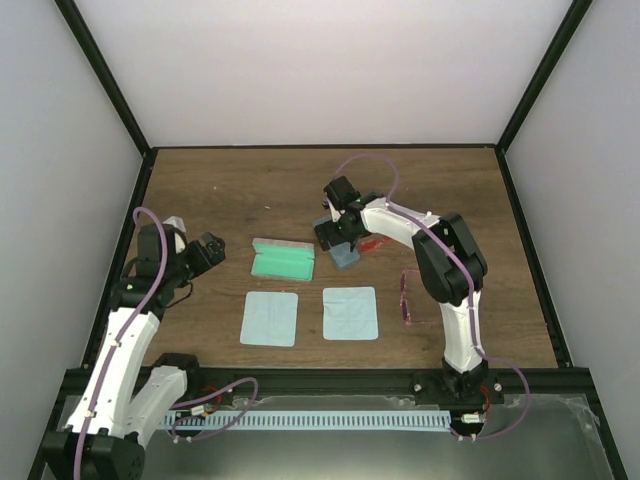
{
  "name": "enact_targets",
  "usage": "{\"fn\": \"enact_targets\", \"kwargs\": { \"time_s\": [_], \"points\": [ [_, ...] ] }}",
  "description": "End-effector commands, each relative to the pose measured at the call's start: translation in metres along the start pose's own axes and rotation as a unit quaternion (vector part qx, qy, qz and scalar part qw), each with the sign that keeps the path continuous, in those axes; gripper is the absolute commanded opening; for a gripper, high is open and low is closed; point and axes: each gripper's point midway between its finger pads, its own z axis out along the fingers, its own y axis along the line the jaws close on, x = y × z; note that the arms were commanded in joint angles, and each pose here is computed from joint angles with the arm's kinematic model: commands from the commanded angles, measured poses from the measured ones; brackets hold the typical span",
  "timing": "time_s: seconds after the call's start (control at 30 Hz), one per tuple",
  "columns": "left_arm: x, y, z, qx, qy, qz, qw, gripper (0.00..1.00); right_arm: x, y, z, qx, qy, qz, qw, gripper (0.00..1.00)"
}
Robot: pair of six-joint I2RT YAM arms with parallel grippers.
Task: Organize the sunglasses
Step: Pick up the sunglasses case from the center of the board.
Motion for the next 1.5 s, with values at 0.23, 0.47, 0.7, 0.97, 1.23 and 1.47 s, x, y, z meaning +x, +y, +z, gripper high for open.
{"fn": "enact_targets", "kwargs": {
  "time_s": [0.23,0.47,0.7,0.97,1.23,1.47],
  "points": [
    [0.006,0.004,0.002,-0.007,0.007,0.013,1.0,1.0,0.004,0.002,0.003,0.002,0.01,0.009,1.0,0.79],
    [0.006,0.004,0.003,-0.007,0.009,0.016,1.0,1.0,-0.003,0.005,-0.006,-0.006,-0.002,0.021,1.0,0.69],
    [0.005,0.004,0.002,-0.005,0.007,0.02,1.0,1.0,-0.02,0.013,-0.036,-0.027,-0.033,0.035,0.999,0.69],
    [0.004,-0.001,0.002,0.005,0.007,0.022,1.0,1.0,-0.036,0.024,-0.074,-0.06,-0.071,0.055,0.994,0.68],
    [0.002,-0.052,-0.003,0.137,0.026,-0.02,0.99,1.0,-0.038,0.045,-0.119,-0.142,-0.106,0.094,0.98,0.66],
    [0.002,-0.106,-0.007,0.211,0.039,0.01,0.977,1.0,-0.033,0.069,-0.155,-0.234,-0.123,0.133,0.955,0.66]
  ]
}}
